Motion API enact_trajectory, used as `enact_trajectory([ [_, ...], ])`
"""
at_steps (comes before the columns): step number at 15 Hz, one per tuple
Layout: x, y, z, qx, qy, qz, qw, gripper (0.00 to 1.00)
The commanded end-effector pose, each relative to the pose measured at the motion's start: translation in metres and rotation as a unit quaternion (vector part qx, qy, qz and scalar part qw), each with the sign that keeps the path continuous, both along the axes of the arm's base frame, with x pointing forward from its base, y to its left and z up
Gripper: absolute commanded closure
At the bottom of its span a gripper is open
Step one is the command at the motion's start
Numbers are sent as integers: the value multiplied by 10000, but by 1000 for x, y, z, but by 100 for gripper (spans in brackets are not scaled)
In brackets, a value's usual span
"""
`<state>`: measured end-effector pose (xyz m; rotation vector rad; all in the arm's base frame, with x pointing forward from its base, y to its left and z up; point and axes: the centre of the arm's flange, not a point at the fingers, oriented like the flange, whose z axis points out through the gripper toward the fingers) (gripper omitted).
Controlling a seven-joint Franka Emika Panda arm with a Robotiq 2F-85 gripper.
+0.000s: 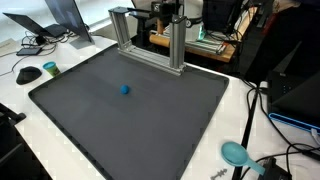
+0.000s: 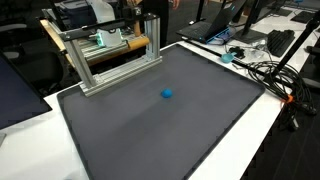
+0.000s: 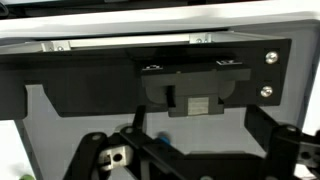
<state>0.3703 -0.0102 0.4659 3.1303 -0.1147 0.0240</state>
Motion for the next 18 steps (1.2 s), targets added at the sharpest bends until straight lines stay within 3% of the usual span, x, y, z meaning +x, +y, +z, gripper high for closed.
enact_trajectory([
  [1, -9, 2, -13, 10, -86, -4, 10000, 0],
  [18, -16, 16, -31, -73, 42, 173, 9998, 0],
])
